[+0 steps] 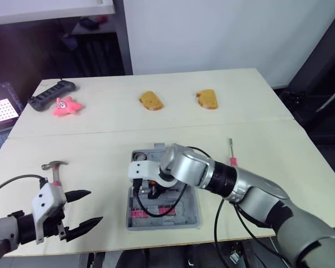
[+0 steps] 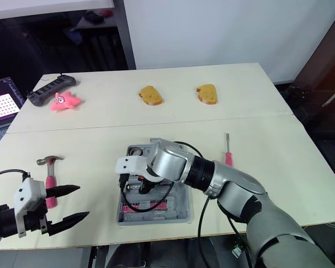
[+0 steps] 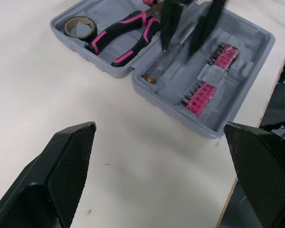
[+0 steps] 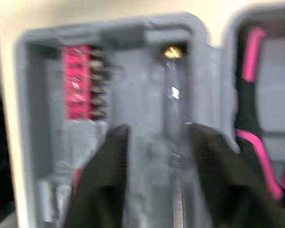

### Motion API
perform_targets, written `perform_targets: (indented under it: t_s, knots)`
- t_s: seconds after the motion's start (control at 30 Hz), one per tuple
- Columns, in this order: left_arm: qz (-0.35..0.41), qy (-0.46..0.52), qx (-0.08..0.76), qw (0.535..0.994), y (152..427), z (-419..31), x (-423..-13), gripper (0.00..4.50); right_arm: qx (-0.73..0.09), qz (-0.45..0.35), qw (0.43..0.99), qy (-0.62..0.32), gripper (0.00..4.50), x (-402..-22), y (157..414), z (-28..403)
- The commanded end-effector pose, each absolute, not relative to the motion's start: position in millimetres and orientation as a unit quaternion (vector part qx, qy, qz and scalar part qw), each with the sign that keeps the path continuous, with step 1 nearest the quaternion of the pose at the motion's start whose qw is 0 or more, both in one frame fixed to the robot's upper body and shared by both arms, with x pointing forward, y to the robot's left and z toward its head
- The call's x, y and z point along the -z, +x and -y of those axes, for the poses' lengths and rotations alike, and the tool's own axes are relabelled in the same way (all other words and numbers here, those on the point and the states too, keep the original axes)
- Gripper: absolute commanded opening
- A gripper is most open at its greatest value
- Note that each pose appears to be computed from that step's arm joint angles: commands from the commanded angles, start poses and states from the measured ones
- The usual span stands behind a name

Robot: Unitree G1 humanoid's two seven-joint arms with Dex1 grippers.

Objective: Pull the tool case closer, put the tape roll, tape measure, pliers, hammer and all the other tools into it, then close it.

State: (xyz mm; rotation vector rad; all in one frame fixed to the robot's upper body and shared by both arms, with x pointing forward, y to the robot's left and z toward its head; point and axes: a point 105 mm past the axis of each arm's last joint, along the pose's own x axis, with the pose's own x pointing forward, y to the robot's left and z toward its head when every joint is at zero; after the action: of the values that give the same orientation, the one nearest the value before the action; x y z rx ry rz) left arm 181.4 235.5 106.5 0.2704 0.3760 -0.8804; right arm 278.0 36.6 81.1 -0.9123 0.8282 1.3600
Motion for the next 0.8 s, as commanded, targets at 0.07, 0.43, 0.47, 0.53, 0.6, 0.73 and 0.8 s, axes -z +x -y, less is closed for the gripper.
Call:
perform_targets:
  t_s: [0.07, 0.43, 0.47, 0.53, 0.6, 0.73, 0.8]
  knots:
    - [-0.171, 0.128, 0.426, 0.879, 184.5, -233.7, -113.4, 4.50, -0.591, -0.332, 0.625, -0.386, 3.16, -107.6, 279.9, -38.1]
    - [-0.169, 0.129, 0.442, 0.871, 190.9, -231.1, -115.3, 4.50, -0.659, -0.188, 0.682, -0.254, 3.16, -154.4, 279.0, -28.4]
    - [-0.169, 0.130, 0.443, 0.871, 192.0, -231.1, -115.7, 4.50, -0.664, -0.175, 0.681, -0.255, 3.16, -151.5, 279.5, -25.6]
    - [-0.168, 0.131, 0.447, 0.869, 193.9, -230.9, -116.6, 4.50, -0.678, -0.194, 0.670, -0.234, 2.91, -139.6, 276.3, -20.8]
    - [-0.167, 0.132, 0.451, 0.867, 195.4, -230.8, -117.4, 4.50, -0.692, -0.196, 0.669, -0.190, 2.35, -134.9, 272.7, -22.9]
    - [-0.166, 0.135, 0.455, 0.865, 197.6, -231.6, -119.7, 4.50, -0.682, -0.188, 0.681, -0.190, 0.47, -117.1, 281.5, -19.4]
    - [-0.167, 0.138, 0.455, 0.864, 198.0, -232.7, -120.7, 4.50, -0.674, -0.190, 0.687, -0.194, 0.04, -107.8, 286.1, -17.9]
